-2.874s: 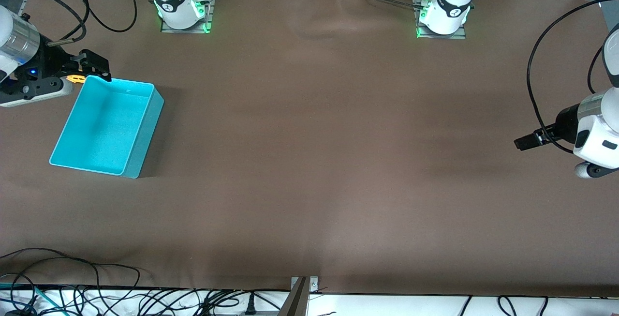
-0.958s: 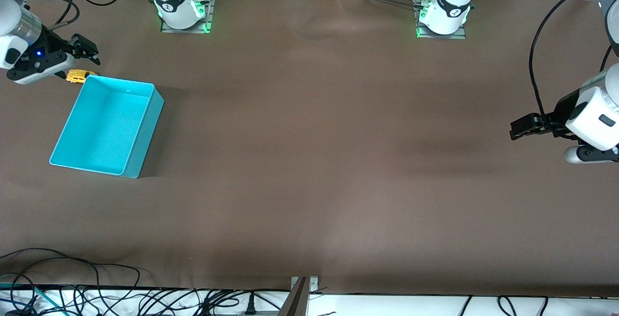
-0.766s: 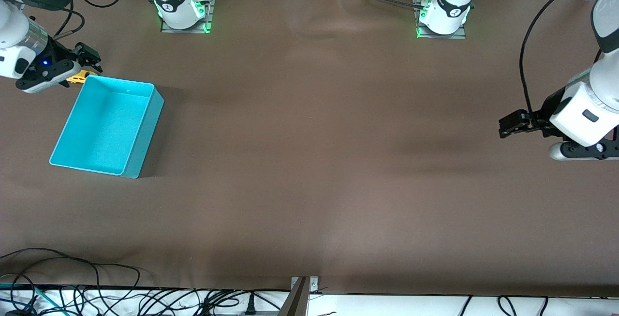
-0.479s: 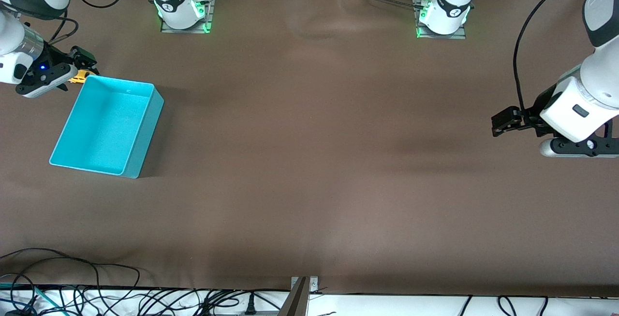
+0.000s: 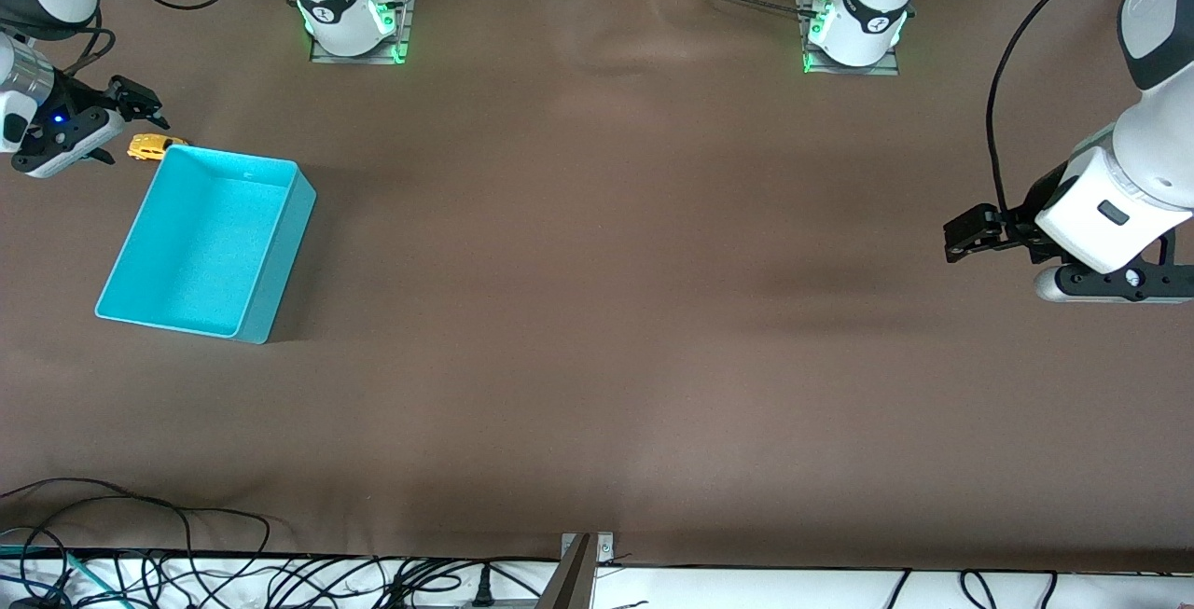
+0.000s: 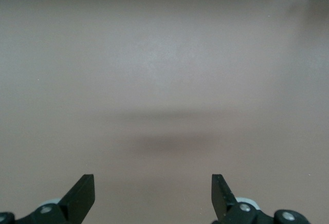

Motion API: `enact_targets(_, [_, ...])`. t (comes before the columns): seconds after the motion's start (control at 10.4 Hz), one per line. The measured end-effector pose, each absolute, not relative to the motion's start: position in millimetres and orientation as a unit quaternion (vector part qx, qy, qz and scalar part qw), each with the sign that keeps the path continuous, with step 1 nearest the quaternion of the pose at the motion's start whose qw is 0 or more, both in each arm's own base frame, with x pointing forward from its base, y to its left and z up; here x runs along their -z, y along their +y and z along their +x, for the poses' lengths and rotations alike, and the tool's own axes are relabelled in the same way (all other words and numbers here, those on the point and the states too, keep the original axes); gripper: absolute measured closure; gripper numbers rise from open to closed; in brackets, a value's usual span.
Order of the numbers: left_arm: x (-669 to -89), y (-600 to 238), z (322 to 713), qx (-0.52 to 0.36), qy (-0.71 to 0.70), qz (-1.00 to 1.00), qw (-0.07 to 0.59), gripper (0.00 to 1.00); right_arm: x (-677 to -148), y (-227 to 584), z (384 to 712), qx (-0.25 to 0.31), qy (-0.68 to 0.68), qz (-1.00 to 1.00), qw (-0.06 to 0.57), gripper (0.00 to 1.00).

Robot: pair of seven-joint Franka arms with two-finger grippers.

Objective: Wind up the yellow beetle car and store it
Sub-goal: 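Lower the open right gripper over the car beside the box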

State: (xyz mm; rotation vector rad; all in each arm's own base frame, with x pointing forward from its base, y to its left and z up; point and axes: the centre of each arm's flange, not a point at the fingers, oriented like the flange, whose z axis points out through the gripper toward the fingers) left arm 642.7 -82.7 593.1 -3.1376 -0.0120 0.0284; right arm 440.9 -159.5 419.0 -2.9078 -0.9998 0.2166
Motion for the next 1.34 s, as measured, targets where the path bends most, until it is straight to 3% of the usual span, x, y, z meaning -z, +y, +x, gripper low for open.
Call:
enact_targets(0.38, [-593.0,-77.9,643.4,-0.009,-0.008,-1.0,0.003,0.0,-408.2,-166.4,436.2,-0.079,-0.339,-0.937,0.037,0.0])
enact_targets(0.96, [-593.0,-78.8,643.3,-0.009,-0.008,-1.0,0.004,0.0,-399.2,-234.4,428.6,-0.009,-0.345,-0.938,0.021,0.0])
enact_targets(1.34, [-593.2,-83.6,642.6,-0.009,-0.003,-1.0,0.003,0.0,-390.6,-326.5,379.1,0.032,-0.414,-0.91,0.009,0.0])
